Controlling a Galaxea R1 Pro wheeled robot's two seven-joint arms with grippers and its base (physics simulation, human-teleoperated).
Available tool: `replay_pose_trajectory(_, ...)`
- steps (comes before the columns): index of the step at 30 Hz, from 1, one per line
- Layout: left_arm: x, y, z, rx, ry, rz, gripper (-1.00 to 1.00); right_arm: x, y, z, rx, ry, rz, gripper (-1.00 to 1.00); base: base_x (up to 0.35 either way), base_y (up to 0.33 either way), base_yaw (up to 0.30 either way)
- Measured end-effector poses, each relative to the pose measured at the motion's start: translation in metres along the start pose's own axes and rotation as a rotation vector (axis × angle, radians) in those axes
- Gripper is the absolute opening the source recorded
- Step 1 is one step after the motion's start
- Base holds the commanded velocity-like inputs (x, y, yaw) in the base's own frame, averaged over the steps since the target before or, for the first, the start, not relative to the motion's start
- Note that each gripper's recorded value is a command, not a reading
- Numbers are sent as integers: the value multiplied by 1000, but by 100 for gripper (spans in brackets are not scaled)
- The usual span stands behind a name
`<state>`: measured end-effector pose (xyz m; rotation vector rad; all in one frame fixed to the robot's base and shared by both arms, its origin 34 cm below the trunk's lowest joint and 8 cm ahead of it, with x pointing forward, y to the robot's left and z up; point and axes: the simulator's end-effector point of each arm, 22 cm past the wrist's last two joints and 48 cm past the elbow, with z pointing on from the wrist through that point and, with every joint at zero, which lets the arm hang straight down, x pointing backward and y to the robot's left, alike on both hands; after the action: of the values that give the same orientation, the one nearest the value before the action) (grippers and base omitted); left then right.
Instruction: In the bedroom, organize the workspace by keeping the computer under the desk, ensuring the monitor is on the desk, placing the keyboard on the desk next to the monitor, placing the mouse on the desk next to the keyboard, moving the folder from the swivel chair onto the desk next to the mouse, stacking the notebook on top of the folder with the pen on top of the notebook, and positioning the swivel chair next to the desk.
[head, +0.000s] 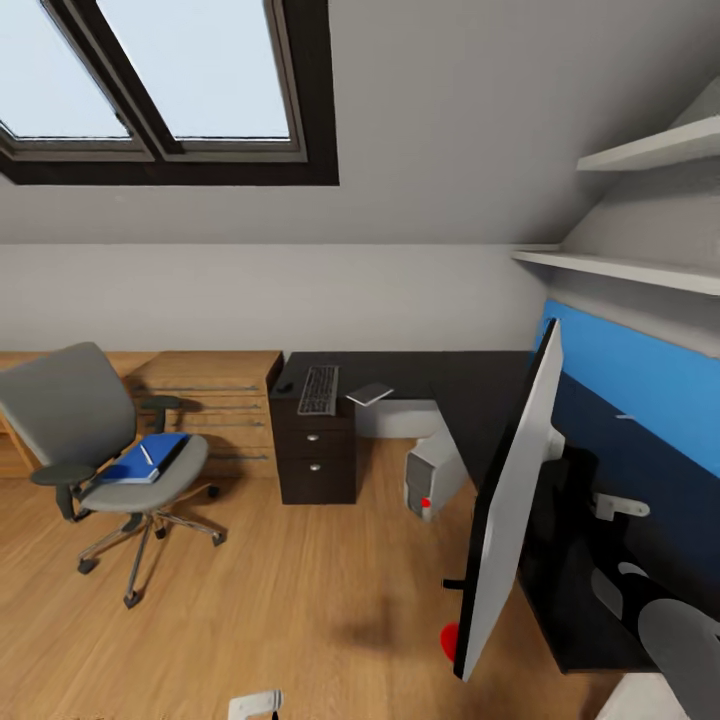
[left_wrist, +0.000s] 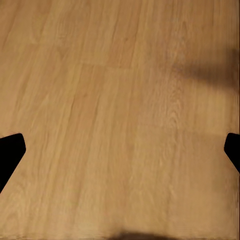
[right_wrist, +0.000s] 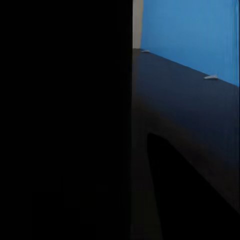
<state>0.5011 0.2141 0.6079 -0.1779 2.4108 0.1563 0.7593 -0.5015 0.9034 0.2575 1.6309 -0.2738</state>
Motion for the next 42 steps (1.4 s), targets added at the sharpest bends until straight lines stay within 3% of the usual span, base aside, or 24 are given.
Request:
replay_pose_trajectory(15, 2, 1, 0, -1, 5, 2, 100, 0, -5, -1, 20, 0, 25, -100, -26, -332, 0)
replay_pose_trajectory(17, 64, 37, -9, -68, 79, 28, 100, 1, -6, -1, 23, 2, 30, -100, 0, -276, 0)
replay_pose_trajectory(21, 74, 70, -17, -116, 7, 31, 100, 1, -6, -1, 24, 2, 33, -100, 0, -264, 0)
replay_pose_trajectory(27, 63, 83, -20, -129, -77, 17, 100, 1, -6, -1, 25, 3, 34, -100, 0, -235, 0)
replay_pose_trajectory(28, 54, 85, -27, -128, -163, -4, 100, 2, -6, -1, 25, 4, 34, -100, 0, -199, 0)
replay_pose_trajectory(31, 52, 85, -38, -122, -233, -21, 100, 2, -6, -1, 25, 4, 34, -100, 0, -128, 0)
replay_pose_trajectory(33, 58, 87, -42, -132, -231, -28, 100, 4, -5, -1, 38, 7, 57, -100, 0, 0, 0)
replay_pose_trajectory(42, 60, 92, -42, -139, -228, -25, 100, 6, -2, -3, 30, 7, 55, -100, 0, 0, 0)
